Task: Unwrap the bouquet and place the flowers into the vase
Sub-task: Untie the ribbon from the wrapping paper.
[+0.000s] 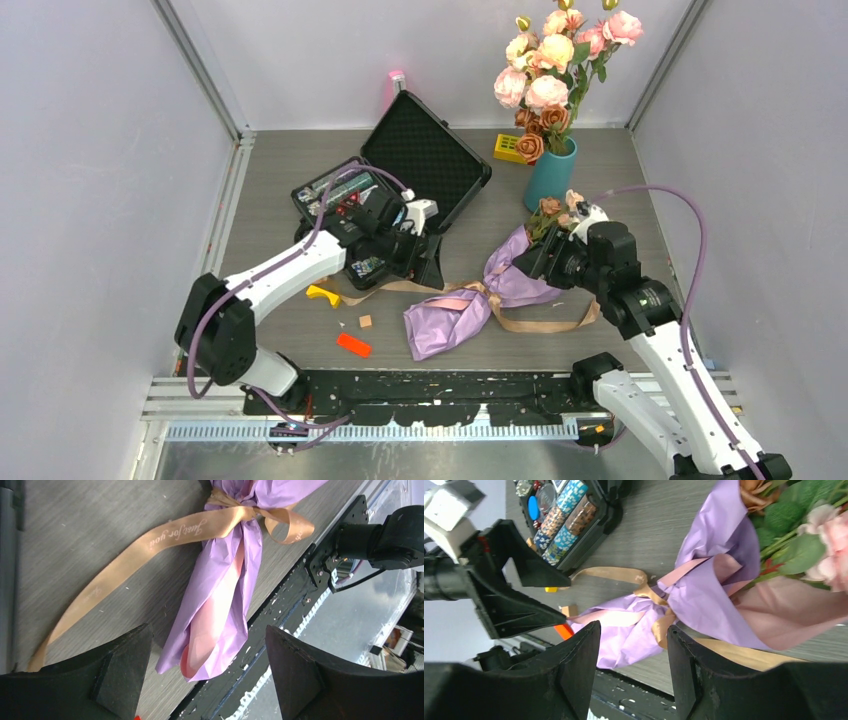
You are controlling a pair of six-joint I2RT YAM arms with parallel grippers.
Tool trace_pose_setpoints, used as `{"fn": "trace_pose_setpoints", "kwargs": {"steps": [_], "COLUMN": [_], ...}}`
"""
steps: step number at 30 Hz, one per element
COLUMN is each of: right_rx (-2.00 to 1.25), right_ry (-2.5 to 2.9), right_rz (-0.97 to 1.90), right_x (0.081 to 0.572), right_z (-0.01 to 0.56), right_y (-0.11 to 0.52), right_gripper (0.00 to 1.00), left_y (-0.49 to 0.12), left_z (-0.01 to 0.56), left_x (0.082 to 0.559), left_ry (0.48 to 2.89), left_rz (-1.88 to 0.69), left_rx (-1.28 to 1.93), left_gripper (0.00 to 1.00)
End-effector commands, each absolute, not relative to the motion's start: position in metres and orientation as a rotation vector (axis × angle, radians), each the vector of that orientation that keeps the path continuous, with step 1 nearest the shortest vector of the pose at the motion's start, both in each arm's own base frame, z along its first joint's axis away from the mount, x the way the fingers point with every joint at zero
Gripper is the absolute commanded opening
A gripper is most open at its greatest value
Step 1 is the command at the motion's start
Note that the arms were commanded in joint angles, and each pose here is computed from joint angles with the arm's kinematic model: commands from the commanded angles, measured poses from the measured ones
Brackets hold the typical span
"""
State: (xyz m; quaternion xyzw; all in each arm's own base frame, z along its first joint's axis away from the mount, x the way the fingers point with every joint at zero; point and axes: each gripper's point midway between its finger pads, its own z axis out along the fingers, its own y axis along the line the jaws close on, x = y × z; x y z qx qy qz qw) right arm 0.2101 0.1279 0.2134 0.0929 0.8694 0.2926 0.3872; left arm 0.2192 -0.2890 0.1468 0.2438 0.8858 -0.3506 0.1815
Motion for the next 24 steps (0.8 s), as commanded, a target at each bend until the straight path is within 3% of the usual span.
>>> {"fn": "trace_pose_setpoints", "kwargs": {"steps": [1, 10, 15, 24], "right_rx": [0.213, 0.171, 0.114, 0.145], "right_ry": [2.158, 2.284, 2.363, 2.415], "right_rz": [0.925, 0.876, 0.785, 0.665], "right_x": [0.211, 0.214, 0.210, 0.205], "right_z": [0.223, 0.185, 0.165, 0.131], "right_y": [0.153, 0.174, 0.197, 0.202], "right_gripper": [0.57, 0.56, 0.40, 0.39], "left_y": [-0.305, -0.301, -0.299, -0.298], "left_z": [0.148, 0.137, 0.132, 0.117], "left_x": [0.214, 0.210, 0.208, 0.203], "left_ry": [2.461, 2.512, 2.545, 2.609], "left_rz": [-1.115, -1.092, -1.076, -1.043], "left_rx": [0.733, 0.761, 0.762, 0.777], "left_gripper": [0.85, 0.85, 0.85, 0.80]}}
